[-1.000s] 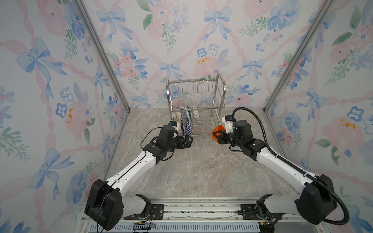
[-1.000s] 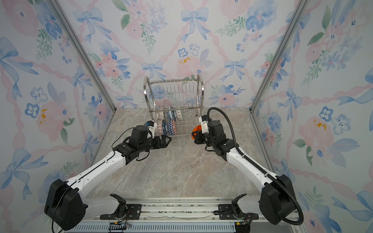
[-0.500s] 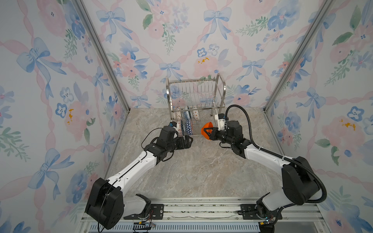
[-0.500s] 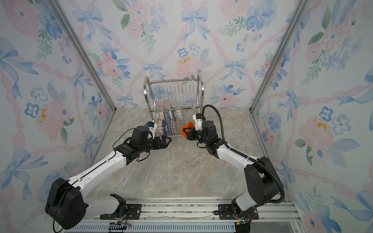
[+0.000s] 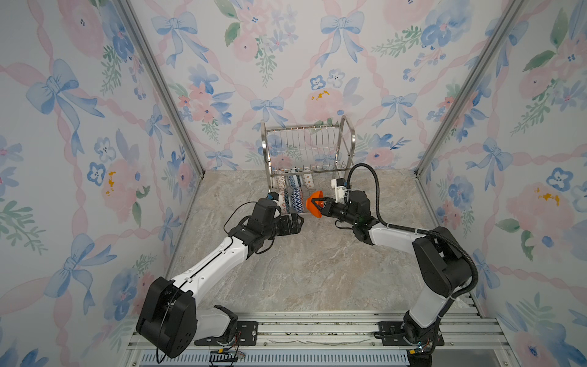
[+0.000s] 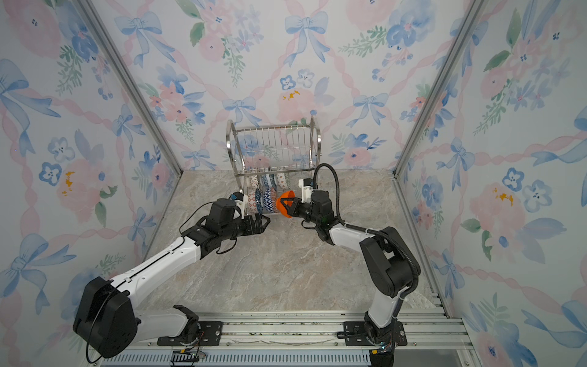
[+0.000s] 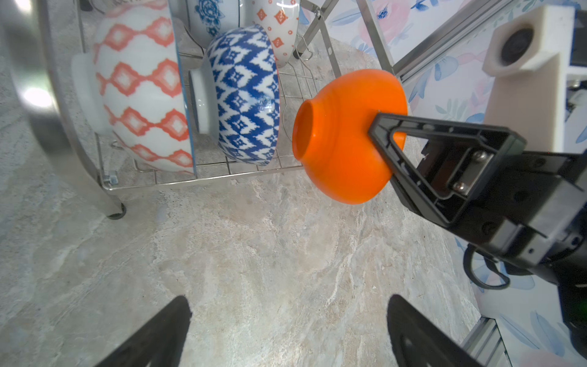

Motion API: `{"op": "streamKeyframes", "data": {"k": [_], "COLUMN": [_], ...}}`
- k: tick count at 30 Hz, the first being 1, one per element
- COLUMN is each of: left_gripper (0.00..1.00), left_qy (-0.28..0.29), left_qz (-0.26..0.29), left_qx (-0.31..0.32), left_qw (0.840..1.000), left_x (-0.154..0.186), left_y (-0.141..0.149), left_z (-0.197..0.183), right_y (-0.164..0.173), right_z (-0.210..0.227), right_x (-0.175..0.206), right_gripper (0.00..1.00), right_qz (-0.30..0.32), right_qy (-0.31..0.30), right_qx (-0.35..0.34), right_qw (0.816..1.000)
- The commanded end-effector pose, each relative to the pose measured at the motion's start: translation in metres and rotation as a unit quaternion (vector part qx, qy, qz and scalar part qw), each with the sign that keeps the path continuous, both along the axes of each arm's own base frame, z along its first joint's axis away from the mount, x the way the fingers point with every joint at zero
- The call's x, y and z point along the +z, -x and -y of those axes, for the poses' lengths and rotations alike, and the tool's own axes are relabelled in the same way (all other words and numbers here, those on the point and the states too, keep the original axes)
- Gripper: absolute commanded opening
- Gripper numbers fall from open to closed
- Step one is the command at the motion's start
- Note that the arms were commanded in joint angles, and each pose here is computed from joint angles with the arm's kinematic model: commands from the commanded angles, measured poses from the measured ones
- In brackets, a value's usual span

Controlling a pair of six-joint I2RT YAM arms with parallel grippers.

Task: Load bowls into a dish rack
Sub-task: Place the bowl in the dish rack.

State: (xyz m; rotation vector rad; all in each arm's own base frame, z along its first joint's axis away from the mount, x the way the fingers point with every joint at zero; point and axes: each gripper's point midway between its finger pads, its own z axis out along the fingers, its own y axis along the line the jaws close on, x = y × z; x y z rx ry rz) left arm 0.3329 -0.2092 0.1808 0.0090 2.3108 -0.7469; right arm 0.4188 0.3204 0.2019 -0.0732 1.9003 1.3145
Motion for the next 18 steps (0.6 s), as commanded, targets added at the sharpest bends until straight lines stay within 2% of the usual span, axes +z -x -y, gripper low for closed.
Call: {"op": "streamKeyframes", "data": {"k": [1, 18], "left_gripper": [0.97, 0.97], "left_qy": [-0.008, -0.015], "left_qz": [0.001, -0.006], "left_qx": [0.003, 0.005], "left_qw": [1.000, 1.000], "left_x": [-0.005, -0.012], "left_y": [-0.003, -0.004], "left_z": [-0.003, -0.004], "right_y": [-0.012, -0.047], "right_z": [-0.005, -0.005], "right_x": [0.033, 0.003], "right_gripper": [0.00, 0.00], "right_qz": [0.038, 0.022], "right_qy": [-0.073, -0.101], "right_qx": [0.014, 0.019], "right_qw": [0.997, 0.994]}}
